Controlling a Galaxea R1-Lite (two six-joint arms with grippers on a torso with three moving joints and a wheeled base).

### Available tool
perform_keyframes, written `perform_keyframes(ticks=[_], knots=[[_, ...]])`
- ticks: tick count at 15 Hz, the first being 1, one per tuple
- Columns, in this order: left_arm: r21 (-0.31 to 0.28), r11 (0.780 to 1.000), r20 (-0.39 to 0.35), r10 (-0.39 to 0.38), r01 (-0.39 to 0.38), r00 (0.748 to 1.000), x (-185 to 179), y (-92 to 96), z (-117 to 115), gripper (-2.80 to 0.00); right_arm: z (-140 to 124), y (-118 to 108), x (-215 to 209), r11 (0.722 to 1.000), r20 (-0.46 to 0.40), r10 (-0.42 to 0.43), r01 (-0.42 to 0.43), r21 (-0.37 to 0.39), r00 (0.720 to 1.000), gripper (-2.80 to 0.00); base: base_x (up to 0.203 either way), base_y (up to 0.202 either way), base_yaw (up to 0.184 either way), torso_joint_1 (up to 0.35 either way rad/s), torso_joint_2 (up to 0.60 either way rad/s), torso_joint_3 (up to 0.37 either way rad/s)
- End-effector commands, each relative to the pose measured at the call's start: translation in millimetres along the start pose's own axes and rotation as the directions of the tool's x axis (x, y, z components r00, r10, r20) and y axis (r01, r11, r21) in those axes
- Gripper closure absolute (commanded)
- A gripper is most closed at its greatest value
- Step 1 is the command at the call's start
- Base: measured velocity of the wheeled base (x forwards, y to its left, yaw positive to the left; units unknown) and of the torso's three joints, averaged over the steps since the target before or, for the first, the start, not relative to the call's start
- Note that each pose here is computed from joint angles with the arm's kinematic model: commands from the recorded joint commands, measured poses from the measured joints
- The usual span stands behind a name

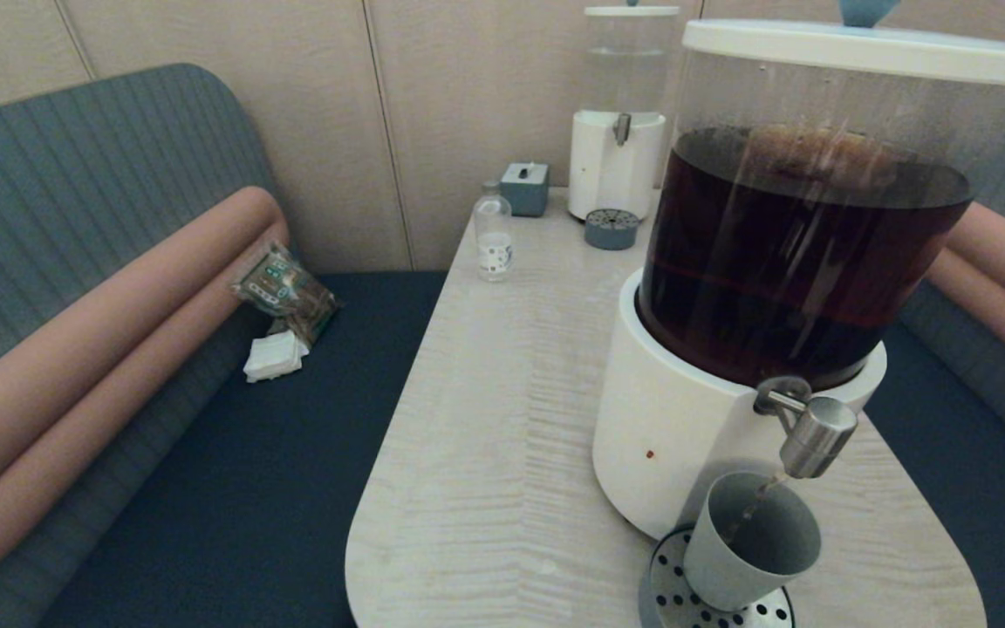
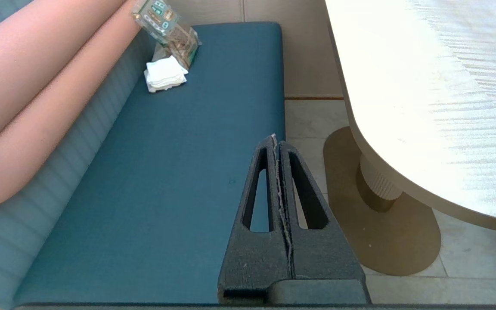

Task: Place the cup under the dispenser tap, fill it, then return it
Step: Turn off the faucet

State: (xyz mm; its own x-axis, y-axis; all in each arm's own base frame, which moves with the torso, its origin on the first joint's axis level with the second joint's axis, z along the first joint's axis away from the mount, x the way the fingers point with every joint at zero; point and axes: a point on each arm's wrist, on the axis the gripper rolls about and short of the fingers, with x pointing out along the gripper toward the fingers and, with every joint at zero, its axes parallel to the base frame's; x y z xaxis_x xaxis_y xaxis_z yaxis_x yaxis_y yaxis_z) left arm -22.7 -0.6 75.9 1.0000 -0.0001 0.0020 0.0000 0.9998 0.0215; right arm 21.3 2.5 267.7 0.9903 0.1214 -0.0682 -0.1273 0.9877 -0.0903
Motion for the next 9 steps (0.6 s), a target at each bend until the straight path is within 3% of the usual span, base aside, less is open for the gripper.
perform_keyframes(ticks=[1,4,9], knots=[[0.0,1.0,0.001,0.0,0.0,1.0,0,0.0,0,0.0,-9,-1,-19,0.999,0.06,-0.036,0.036,-0.006,0.998,0.0,0.0,0.0,0.0,0.0,0.0,0.0],[0.0,1.0,0.001,0.0,0.0,1.0,0,0.0,0,0.0,-27,0,-31,0.992,0.161,-0.125,0.128,-0.004,0.979,0.0,0.0,0.0,0.0,0.0,0.0,0.0],[0.0,1.0,0.001,0.0,0.0,1.0,0,0.0,0,0.0,-59,7,-55,0.968,0.356,-0.219,0.247,-0.034,0.909,0.0,0.0,0.0,0.0,0.0,0.0,0.0]])
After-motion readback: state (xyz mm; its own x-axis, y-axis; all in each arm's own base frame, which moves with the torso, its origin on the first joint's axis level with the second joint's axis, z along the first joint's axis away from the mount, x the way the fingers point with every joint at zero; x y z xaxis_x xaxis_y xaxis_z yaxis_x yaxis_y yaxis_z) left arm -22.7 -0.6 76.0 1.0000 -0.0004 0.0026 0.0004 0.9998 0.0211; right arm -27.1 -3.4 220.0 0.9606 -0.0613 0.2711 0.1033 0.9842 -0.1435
